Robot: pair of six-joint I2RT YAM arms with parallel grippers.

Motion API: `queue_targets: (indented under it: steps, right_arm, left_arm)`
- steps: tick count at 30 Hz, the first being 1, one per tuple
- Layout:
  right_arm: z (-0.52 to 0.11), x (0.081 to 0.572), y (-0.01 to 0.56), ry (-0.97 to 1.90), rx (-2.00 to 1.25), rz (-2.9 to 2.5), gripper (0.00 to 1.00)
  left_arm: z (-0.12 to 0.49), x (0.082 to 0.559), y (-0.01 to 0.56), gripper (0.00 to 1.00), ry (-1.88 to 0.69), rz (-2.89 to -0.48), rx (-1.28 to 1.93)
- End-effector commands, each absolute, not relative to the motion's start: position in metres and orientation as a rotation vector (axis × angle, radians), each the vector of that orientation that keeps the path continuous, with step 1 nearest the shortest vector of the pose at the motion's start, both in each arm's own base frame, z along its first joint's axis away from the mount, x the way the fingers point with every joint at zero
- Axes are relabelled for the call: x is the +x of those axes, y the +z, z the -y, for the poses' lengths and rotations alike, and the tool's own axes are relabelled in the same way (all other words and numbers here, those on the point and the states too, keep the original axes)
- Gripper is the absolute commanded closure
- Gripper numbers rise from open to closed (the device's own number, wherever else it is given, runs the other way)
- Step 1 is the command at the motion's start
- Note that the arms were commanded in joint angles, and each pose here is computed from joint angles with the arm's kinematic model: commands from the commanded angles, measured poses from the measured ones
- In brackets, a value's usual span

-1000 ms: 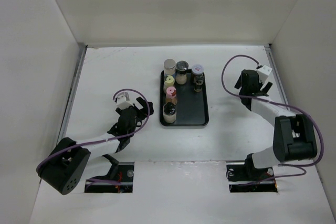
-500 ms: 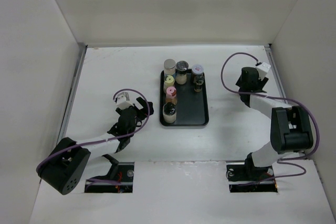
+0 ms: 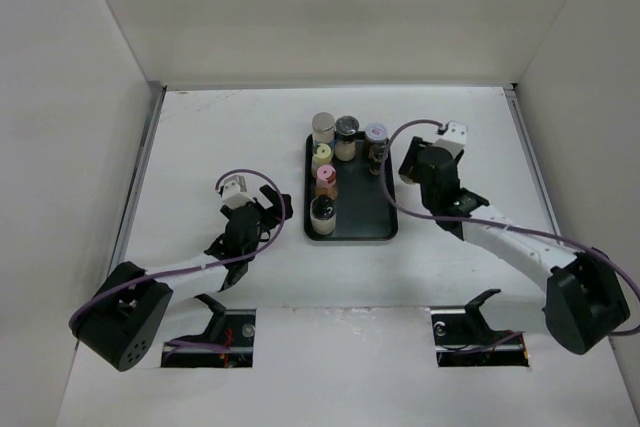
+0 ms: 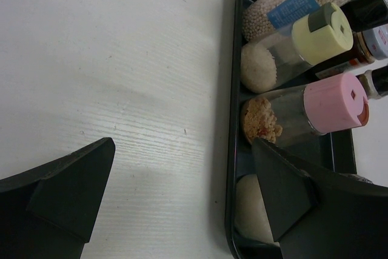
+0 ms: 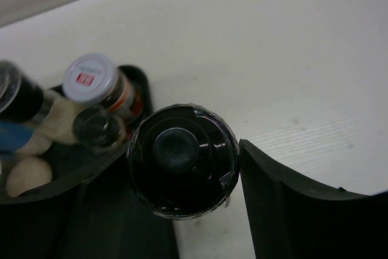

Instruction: Organize the condiment bottles

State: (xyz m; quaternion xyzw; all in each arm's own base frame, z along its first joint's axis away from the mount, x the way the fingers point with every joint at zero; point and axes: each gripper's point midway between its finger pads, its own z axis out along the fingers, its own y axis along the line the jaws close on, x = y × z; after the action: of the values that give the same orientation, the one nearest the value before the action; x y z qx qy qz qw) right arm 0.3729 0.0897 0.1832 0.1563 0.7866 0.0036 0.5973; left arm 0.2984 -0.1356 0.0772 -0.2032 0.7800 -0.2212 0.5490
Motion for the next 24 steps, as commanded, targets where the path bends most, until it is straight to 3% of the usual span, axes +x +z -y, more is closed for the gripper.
queue_targets:
  steps: [1,10,21,24]
  right_arm:
    - [-0.128,0.368,0.182,0.095,0.317,-1.839,0.45]
    - [-0.203,0.378,0.174,0.254,0.195,-1.856,0.44]
    - [-0.216,0.385,0.141,0.216,0.163,-1.911,0.44]
    - [-0.217,0.387,0.135,0.212,0.158,-1.913,0.4]
  left_arm:
    - [0.142,0.308,0.101,0.0,-0.579,-1.773,-0.495]
    - [0.133,0.31,0.102,0.0,-0.553,-1.762,-0.515]
    - [0.132,0.311,0.101,0.0,-0.551,-1.766,-0.515]
    - [0.131,0.311,0.101,0.0,-0.545,-1.763,-0.519]
